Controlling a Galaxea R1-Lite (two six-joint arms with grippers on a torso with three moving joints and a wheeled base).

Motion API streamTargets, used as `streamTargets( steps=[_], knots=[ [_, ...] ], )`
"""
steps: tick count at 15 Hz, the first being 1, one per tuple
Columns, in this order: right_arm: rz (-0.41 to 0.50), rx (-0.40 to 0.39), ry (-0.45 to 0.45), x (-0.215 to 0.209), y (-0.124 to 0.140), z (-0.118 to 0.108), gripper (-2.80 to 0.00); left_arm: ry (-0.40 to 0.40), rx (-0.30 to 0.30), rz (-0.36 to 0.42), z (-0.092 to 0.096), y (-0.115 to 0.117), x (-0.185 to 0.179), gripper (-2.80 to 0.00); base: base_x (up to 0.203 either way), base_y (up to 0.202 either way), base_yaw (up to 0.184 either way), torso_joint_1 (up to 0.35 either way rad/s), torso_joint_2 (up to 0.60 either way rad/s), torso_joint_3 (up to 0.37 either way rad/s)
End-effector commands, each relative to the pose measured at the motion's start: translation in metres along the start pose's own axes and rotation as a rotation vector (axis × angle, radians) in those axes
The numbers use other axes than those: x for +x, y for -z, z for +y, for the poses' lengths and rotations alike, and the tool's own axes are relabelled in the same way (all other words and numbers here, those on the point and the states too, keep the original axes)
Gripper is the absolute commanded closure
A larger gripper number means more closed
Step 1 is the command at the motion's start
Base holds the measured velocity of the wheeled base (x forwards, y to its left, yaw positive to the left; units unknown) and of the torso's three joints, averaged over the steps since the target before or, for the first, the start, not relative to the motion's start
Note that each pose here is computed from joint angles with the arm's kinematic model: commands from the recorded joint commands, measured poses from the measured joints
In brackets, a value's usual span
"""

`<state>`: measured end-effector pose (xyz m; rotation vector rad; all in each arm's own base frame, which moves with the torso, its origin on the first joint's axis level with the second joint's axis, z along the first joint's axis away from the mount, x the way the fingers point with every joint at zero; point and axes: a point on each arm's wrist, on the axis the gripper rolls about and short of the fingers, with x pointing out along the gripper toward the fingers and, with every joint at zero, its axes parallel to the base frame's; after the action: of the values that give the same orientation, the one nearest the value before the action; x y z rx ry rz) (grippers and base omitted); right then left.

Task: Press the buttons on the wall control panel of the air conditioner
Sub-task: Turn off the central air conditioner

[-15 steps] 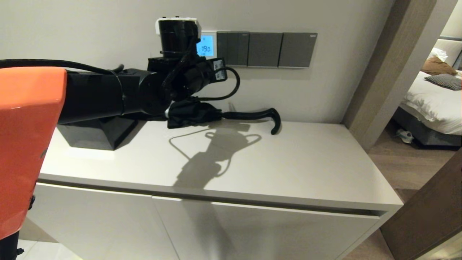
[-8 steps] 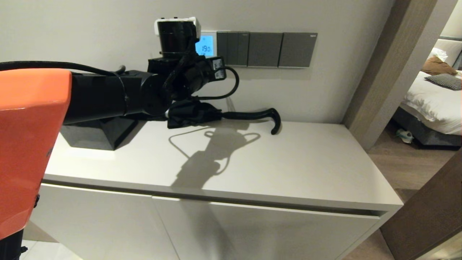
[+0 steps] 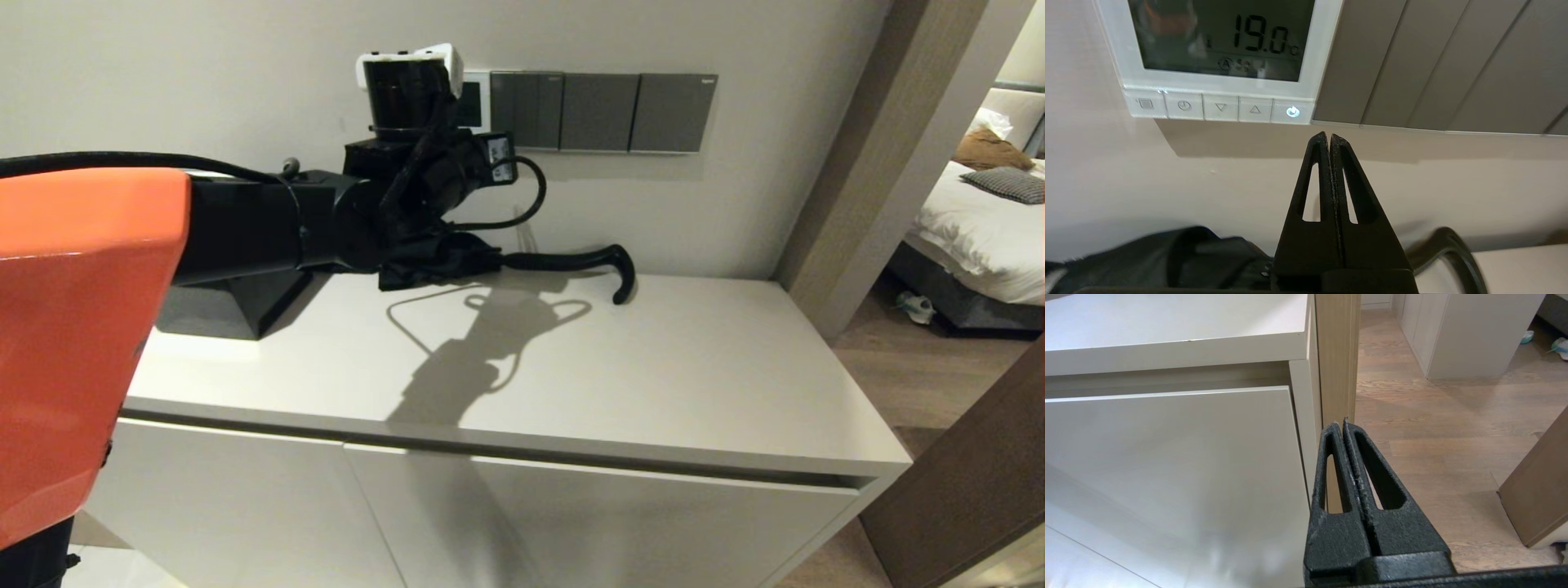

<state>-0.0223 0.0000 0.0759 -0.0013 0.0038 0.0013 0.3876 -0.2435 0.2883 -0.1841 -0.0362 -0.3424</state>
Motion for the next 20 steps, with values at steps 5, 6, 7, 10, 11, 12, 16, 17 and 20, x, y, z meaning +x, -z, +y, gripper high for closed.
streamTargets(
  steps=[5, 6, 7, 10, 11, 12, 16, 17, 20],
  knots=[
    [0.002, 0.000, 0.000, 0.000, 0.001, 0.000, 0.00, -0.008, 0.009, -0.005, 0.003, 0.004, 0.004, 0.00, 0.000, 0.000, 0.000, 0.000, 0.00, 0.000],
    [0.002, 0.000, 0.000, 0.000, 0.001, 0.000, 0.00, -0.007, 0.008, -0.007, 0.003, 0.003, 0.003, 0.00, 0.000, 0.000, 0.000, 0.000, 0.00, 0.000],
    [0.002, 0.000, 0.000, 0.000, 0.001, 0.000, 0.00, -0.007, 0.006, -0.012, 0.003, 0.001, 0.002, 0.00, 0.000, 0.000, 0.000, 0.000, 0.00, 0.000],
    [0.002, 0.000, 0.000, 0.000, 0.001, 0.000, 0.00, -0.010, 0.005, -0.013, 0.004, 0.000, 0.002, 0.00, 0.000, 0.000, 0.000, 0.000, 0.00, 0.000],
    [0.002, 0.000, 0.000, 0.000, 0.001, 0.000, 0.00, -0.014, 0.008, -0.010, 0.007, 0.002, 0.004, 0.00, 0.000, 0.000, 0.000, 0.000, 0.00, 0.000],
    [0.002, 0.000, 0.000, 0.000, 0.001, 0.000, 0.00, -0.014, 0.010, -0.013, 0.008, 0.003, 0.005, 0.00, 0.000, 0.000, 0.000, 0.000, 0.00, 0.000],
    [0.002, 0.000, 0.000, 0.000, 0.001, 0.000, 0.00, -0.016, 0.057, -0.047, 0.010, 0.012, 0.014, 0.00, 0.000, 0.000, 0.000, 0.000, 0.00, 0.000],
    [0.002, 0.000, 0.000, 0.000, 0.001, 0.000, 0.00, -0.016, 0.067, -0.062, 0.011, 0.013, 0.016, 0.00, 0.000, 0.000, 0.000, 0.000, 0.00, 0.000],
    [0.002, 0.000, 0.000, 0.000, 0.001, 0.000, 0.00, -0.014, 0.067, -0.071, 0.010, 0.012, 0.016, 0.00, 0.000, 0.000, 0.000, 0.000, 0.00, 0.000]
  ],
)
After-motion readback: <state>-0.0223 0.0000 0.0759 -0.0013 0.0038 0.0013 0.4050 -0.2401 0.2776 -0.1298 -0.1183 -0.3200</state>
